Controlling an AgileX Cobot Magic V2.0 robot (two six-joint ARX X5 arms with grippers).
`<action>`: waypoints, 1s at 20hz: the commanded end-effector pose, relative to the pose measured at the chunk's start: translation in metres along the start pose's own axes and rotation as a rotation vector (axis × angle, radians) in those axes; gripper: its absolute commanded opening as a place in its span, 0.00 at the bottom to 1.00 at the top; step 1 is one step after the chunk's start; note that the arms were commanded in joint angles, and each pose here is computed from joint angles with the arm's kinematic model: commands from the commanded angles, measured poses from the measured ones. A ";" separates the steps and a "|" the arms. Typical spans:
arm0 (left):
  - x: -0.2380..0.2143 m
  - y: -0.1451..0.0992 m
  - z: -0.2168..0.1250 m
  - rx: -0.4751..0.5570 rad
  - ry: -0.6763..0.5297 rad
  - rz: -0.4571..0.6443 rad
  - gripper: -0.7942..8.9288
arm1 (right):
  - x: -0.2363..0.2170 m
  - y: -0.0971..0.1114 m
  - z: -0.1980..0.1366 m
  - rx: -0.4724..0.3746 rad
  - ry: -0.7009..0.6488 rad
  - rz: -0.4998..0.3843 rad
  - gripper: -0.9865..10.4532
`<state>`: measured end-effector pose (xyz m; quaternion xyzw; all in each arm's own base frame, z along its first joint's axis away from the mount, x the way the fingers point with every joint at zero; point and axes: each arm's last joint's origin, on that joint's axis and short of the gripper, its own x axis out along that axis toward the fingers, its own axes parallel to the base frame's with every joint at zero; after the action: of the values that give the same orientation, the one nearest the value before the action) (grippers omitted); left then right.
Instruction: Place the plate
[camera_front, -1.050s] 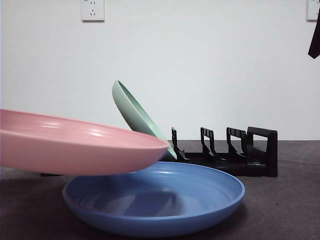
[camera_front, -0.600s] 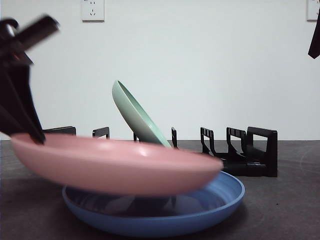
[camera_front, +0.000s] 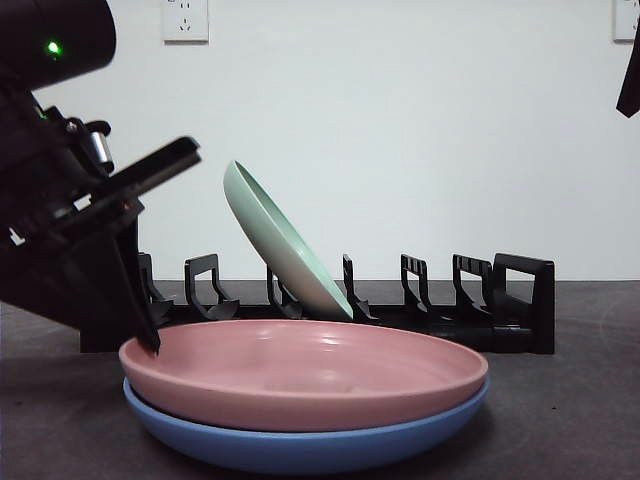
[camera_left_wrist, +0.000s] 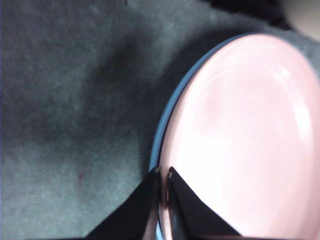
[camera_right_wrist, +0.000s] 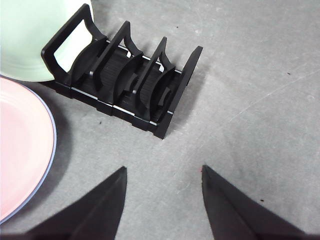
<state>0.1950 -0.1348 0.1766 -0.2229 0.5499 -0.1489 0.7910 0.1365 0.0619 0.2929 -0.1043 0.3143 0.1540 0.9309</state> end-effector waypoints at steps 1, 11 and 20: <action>0.004 -0.004 0.000 -0.004 0.009 -0.006 0.11 | 0.000 0.001 0.001 0.004 -0.001 0.002 0.29; -0.024 -0.009 -0.004 0.000 0.008 -0.015 0.39 | 0.000 0.001 0.000 0.002 0.016 0.002 0.29; -0.115 -0.008 -0.015 0.256 -0.173 -0.090 0.40 | 0.000 0.004 0.000 0.040 0.017 0.119 0.29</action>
<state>0.1406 -0.0882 0.2626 -0.1820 0.4611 -0.2127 0.8420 0.1340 0.0643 0.2911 -0.0788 0.3305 0.2026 0.9184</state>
